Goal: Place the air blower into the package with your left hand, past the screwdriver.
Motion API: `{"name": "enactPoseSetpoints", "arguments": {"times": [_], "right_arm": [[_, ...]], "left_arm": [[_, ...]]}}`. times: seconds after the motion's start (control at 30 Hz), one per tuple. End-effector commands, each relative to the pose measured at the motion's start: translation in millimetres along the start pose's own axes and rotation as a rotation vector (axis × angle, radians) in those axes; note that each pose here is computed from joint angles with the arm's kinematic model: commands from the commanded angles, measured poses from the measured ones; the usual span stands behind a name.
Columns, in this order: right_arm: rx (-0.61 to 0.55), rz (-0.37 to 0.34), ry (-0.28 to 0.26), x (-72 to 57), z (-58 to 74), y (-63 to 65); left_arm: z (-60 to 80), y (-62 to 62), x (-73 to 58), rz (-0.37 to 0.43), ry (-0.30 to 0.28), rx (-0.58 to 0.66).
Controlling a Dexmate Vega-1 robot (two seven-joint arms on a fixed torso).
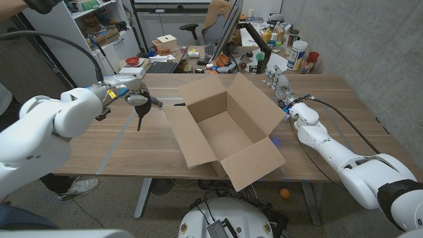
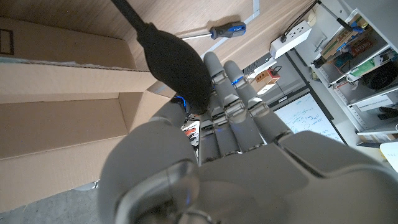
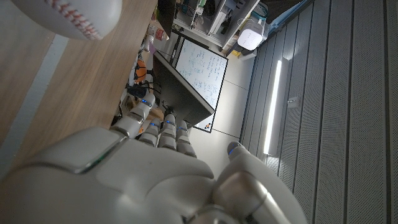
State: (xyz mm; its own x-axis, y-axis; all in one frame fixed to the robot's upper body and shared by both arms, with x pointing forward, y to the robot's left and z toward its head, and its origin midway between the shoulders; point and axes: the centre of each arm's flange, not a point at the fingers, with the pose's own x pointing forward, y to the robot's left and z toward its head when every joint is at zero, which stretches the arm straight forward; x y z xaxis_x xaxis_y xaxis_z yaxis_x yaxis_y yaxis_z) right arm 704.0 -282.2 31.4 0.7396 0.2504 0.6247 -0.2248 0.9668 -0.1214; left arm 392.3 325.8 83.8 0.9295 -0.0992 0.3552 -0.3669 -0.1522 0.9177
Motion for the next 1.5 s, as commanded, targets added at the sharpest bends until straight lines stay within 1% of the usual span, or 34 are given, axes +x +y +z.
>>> {"name": "enactPoseSetpoints", "arguments": {"times": [0.03,0.17,0.3,0.6,0.8,1.1,1.5], "right_arm": [[-0.008,-0.003,0.003,-0.5,0.7,0.2],[-0.011,-0.005,-0.003,-1.1,3.7,-0.5],[-0.011,-0.002,-0.005,-1.2,4.3,0.3],[-0.013,0.008,-0.007,-1.0,3.8,3.0],[-0.013,0.004,-0.009,-3.2,3.9,1.1],[-0.016,0.002,-0.016,-4.7,5.8,-2.4],[-0.022,0.003,-0.018,-3.0,6.3,-5.2]], "left_arm": [[4.6,2.1,1.6,0.099,-0.082,0.0],[4.6,2.0,3.5,0.107,-0.095,-0.005],[8.3,2.0,7.7,0.122,-0.112,-0.005],[19.4,4.5,21.8,0.17,-0.153,-0.003],[22.3,7.7,31.2,0.207,-0.172,-0.016],[32.4,10.2,45.5,0.206,-0.209,-0.011],[48.8,15.8,57.6,0.21,-0.263,-0.002]]}}
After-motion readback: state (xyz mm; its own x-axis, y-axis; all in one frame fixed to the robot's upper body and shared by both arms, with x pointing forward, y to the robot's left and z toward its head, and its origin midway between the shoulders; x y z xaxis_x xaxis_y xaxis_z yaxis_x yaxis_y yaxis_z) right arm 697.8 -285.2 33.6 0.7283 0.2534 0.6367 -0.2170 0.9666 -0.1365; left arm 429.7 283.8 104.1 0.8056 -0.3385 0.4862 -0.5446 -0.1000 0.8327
